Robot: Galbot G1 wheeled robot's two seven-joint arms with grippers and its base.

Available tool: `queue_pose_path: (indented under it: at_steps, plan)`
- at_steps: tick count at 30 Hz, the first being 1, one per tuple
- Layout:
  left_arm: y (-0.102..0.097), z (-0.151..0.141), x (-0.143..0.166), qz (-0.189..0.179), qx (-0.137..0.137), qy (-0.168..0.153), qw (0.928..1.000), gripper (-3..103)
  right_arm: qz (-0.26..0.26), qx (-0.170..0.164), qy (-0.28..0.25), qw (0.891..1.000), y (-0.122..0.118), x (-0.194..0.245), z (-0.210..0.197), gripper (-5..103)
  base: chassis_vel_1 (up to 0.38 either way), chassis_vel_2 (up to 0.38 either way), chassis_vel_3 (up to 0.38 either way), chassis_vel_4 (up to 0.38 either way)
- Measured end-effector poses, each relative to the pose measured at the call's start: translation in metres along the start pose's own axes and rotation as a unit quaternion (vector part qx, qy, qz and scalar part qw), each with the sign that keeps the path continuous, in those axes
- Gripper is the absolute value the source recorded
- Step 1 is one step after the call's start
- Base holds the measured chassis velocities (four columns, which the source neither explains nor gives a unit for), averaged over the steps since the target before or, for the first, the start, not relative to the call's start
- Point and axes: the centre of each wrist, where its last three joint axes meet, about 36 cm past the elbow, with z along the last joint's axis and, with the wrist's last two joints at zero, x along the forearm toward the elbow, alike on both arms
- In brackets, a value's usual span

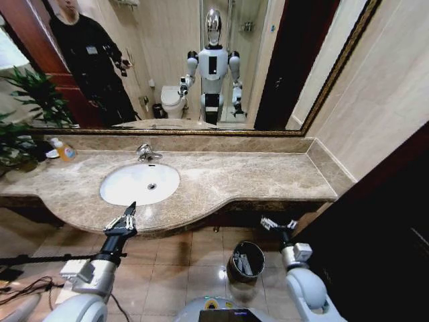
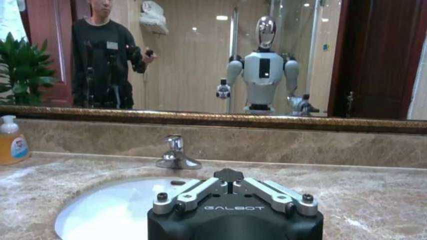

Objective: Pick up the trash from the sink and place it in the trash bin.

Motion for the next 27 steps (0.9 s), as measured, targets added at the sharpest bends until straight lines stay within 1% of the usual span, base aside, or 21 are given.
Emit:
queue_pose_path:
  at_steps: [1,2,3,6,9,12,16,20,23,27]
  plan:
    - [0.0,0.0,0.0,0.0,0.0,0.0,1.0,0,-0.004,-0.008,-0.023,1.0,0.005,0.001,-0.032,100,0.0,0.0,0.0,0.0]
    - [0.0,0.0,0.0,0.0,0.0,0.0,1.0,0,-0.006,-0.011,-0.029,0.999,0.007,0.002,-0.043,100,0.0,0.0,0.0,0.0]
    - [0.0,0.0,0.0,0.0,0.0,0.0,1.0,0,-0.006,-0.011,-0.029,0.999,0.007,0.002,-0.043,100,0.0,0.0,0.0,0.0]
    - [0.0,0.0,0.0,0.0,0.0,0.0,1.0,0,-0.016,-0.021,-0.039,0.999,0.011,0.007,-0.07,100,0.0,0.0,0.0,0.0]
    - [0.0,0.0,0.0,0.0,0.0,0.0,1.0,0,-0.023,-0.022,-0.043,0.999,0.012,0.01,-0.079,100,0.0,0.0,0.0,0.0]
    - [0.0,0.0,0.0,0.0,0.0,0.0,1.0,0,-0.028,-0.019,-0.044,0.998,0.012,0.012,-0.082,100,0.0,0.0,0.0,0.0]
    - [0.0,0.0,0.0,0.0,0.0,0.0,1.0,0,-0.051,-0.013,-0.04,0.998,0.009,0.014,-0.082,100,0.0,0.0,0.0,0.0]
    - [0.0,0.0,0.0,0.0,0.0,0.0,1.0,0,-0.058,-0.006,-0.032,0.998,0.004,0.008,-0.074,100,0.0,0.0,0.0,0.0]
    - [0.0,0.0,0.0,0.0,0.0,0.0,1.0,0,-0.065,0.003,-0.029,0.997,-0.007,-0.003,-0.059,100,0.0,0.0,0.0,0.0]
    - [0.0,0.0,0.0,0.0,0.0,0.0,1.0,0,-0.068,0.0,-0.023,0.997,-0.015,-0.005,-0.054,100,0.0,0.0,0.0,0.0]
